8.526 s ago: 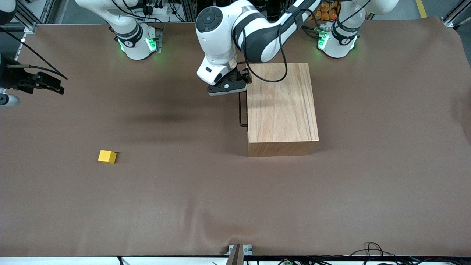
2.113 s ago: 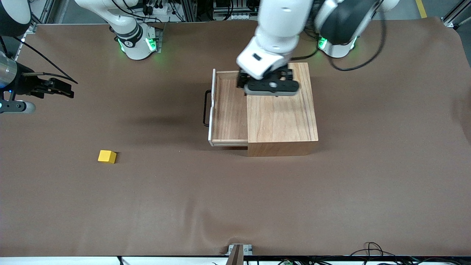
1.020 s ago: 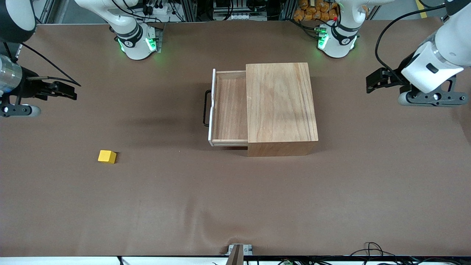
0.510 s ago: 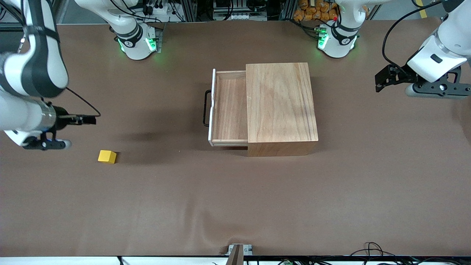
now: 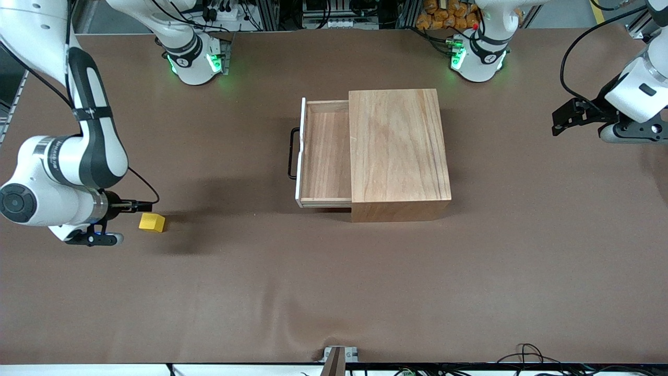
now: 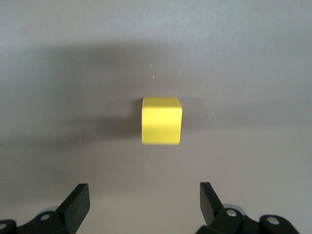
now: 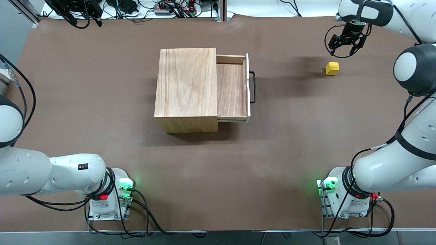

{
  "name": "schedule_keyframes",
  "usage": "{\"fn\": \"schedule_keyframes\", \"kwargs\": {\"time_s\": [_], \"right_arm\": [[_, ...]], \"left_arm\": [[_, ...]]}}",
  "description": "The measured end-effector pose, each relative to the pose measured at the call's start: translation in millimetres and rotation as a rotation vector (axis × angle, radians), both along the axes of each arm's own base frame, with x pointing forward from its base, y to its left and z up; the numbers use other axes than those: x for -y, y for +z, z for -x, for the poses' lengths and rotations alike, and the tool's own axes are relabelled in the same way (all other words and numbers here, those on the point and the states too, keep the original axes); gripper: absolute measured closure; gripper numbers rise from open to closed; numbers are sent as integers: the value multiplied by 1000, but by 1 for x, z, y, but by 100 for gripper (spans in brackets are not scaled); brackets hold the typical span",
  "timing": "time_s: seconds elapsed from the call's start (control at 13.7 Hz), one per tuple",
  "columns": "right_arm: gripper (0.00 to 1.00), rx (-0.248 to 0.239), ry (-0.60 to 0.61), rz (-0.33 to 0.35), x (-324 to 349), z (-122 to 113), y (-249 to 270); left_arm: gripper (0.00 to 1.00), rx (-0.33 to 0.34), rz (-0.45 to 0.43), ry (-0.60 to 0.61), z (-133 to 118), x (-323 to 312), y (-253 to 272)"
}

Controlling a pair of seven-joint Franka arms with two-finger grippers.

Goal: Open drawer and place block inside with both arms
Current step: 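Reach the right gripper down to the yellow cube, then close the right gripper on the yellow cube and lift it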

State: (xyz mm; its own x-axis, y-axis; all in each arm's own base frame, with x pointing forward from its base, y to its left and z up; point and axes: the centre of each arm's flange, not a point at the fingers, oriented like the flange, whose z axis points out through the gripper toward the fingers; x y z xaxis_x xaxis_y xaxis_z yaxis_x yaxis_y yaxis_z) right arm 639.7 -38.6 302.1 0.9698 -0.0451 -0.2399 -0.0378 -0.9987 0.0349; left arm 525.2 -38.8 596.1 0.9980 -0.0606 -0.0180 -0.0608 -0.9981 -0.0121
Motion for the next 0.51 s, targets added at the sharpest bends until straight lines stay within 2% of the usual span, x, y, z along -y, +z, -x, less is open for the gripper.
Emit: {"fn": "schedule_keyframes", "kwargs": {"time_s": [0.22,0.36,0.51], "right_arm": [[0,58,2,7,2,-4,-36],[0,115,5,11,3,3,-66],[0,151,7,13,3,13,-90]], "left_arm": [[0,-3,1,5,-2,-3,-2],[0,-5,2,12,-3,-7,-3],[0,-8,2,12,-4,-8,-4]]}}
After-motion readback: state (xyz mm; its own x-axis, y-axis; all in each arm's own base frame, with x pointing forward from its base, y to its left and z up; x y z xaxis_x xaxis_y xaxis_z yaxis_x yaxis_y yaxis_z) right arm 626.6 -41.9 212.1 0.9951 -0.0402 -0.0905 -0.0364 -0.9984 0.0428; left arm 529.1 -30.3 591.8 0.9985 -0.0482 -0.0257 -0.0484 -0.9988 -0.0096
